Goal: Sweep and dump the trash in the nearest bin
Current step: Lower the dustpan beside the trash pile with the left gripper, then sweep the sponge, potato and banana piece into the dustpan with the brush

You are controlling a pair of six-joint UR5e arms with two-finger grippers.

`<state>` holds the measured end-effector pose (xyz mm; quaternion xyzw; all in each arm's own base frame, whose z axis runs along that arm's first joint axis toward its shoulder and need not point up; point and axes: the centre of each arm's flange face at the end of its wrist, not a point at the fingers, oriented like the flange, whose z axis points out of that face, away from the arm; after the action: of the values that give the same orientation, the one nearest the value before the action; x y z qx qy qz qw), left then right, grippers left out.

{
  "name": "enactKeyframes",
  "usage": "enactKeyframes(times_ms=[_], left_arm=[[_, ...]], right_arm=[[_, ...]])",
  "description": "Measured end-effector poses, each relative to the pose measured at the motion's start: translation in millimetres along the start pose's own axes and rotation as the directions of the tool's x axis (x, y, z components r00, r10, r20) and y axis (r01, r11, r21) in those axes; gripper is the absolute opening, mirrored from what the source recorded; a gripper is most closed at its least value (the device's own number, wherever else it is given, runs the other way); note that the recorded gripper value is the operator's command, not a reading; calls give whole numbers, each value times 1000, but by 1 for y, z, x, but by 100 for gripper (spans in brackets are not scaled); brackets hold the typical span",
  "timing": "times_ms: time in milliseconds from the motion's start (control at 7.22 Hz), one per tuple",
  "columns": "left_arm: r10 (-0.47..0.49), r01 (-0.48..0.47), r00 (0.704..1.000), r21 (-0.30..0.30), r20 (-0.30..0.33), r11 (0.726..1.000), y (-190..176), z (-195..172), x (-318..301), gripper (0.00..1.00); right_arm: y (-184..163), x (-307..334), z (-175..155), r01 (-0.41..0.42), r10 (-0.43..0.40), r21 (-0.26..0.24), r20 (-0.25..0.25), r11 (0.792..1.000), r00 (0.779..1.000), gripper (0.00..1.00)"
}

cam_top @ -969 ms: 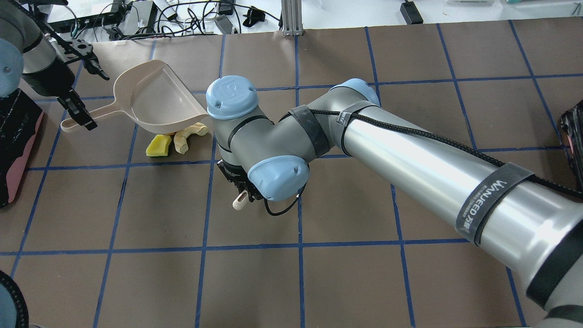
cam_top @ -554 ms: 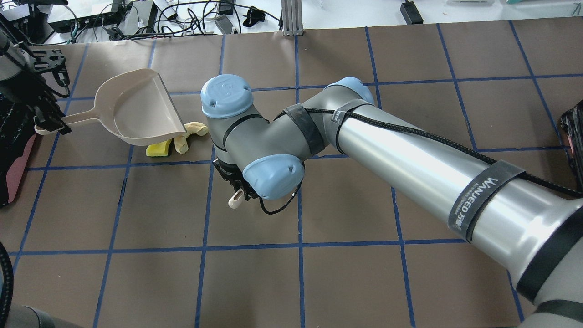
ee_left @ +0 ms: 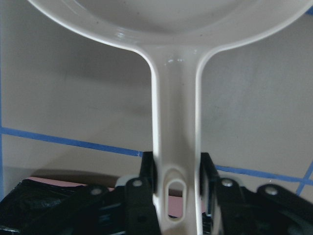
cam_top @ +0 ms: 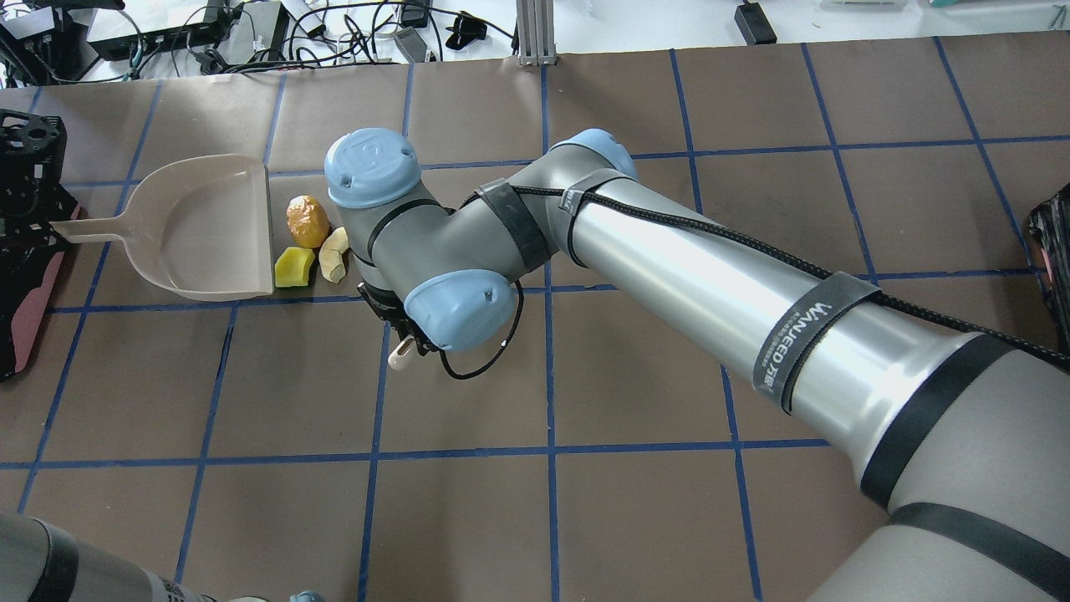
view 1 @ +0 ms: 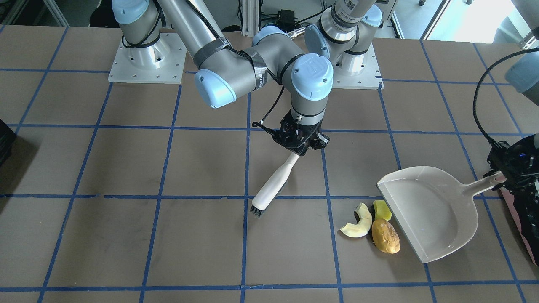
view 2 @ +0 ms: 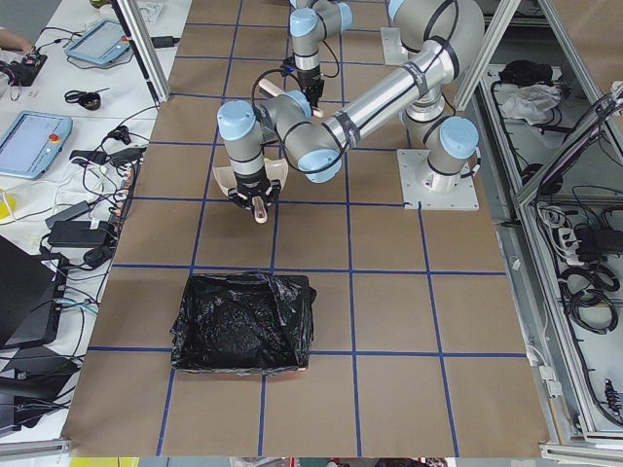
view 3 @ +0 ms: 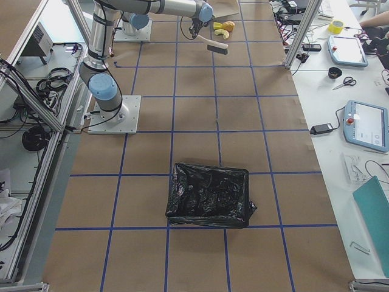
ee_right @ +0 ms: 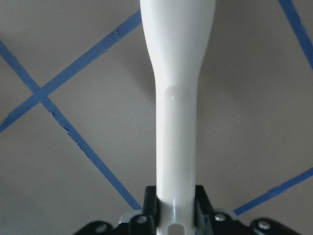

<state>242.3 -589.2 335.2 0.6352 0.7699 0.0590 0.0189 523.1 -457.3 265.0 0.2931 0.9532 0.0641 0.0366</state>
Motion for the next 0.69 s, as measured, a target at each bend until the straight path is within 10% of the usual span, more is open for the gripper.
enactKeyframes(times_ms=[692], left_arm=[[238, -239, 971, -52, -26, 970, 47, 52, -16, 0]], right_arm=[[0, -17, 1, 13, -12, -11, 19, 1000, 1000, 0]])
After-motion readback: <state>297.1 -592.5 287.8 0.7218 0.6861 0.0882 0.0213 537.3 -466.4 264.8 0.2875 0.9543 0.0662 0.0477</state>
